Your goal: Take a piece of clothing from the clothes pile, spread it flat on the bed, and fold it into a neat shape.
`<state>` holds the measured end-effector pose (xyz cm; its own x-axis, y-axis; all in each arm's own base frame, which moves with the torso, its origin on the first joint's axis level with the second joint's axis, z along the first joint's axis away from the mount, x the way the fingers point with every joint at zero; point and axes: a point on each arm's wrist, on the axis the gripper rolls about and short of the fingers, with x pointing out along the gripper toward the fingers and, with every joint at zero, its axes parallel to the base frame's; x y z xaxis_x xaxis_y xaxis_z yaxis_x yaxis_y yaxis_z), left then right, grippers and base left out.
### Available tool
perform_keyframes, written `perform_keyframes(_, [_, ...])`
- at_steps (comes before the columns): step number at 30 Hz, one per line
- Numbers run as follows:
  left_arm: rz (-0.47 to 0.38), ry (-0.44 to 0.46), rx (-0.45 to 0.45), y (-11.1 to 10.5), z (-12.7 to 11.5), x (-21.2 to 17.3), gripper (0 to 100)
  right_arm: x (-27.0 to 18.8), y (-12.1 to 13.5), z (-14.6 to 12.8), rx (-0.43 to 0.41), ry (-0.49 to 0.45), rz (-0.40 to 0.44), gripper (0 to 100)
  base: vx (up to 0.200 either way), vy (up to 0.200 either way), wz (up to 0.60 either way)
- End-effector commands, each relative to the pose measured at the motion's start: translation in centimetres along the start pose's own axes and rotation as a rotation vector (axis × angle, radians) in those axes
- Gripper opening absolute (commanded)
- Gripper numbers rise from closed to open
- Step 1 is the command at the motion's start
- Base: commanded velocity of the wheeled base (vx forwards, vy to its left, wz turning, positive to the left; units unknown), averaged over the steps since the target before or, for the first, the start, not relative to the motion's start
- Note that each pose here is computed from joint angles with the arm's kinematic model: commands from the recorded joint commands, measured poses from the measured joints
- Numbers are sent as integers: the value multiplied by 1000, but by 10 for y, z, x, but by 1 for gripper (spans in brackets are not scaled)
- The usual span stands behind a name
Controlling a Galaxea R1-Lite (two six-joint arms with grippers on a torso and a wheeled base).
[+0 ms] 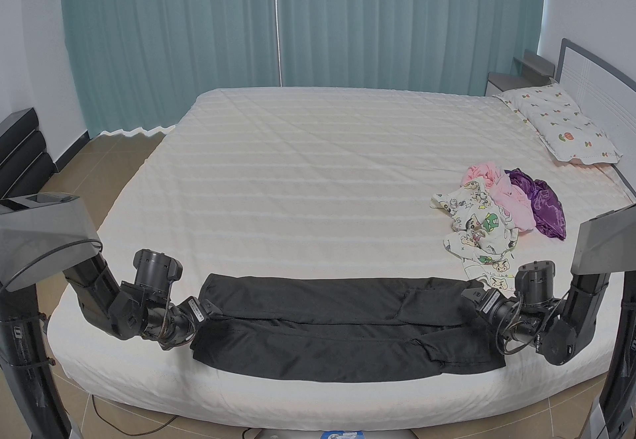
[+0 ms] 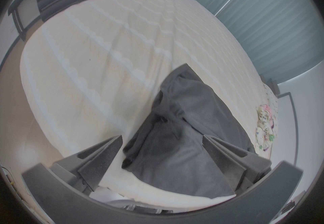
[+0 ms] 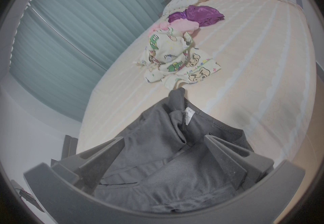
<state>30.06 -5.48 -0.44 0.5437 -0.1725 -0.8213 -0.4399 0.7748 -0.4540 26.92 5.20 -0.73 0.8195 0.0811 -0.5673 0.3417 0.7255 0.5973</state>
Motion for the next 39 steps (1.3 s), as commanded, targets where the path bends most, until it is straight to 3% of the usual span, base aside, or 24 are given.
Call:
perform_keyframes(1, [-11, 30, 26, 10, -9, -16, 100, -19, -16, -8, 12, 21, -9, 100, 0, 0, 0])
perform_keyframes(6, [49, 79, 115, 17, -20, 2, 100, -26, -23, -16, 57, 44, 22, 100, 0, 0, 0])
perform_keyframes(19, [100, 33, 174, 6, -25, 17, 100, -28, -24, -14, 65, 46, 24, 100, 0, 0, 0])
perform_keyframes(20, [102, 37, 176, 6, -26, 18, 0, -28, -25, -13, 70, 41, 20, 100, 0, 0, 0])
perform_keyframes(22, [104, 38, 179, 6, -26, 19, 0, -28, -26, -13, 71, 39, 18, 100, 0, 0, 0])
perform_keyframes(28, [215, -1, 180, 17, -31, 21, 0, -29, -27, -13, 72, 43, 11, 100, 0, 0, 0])
perform_keyframes(39, [258, 17, 161, 31, -37, 11, 0, -32, -28, -15, 71, 53, 6, 100, 0, 0, 0])
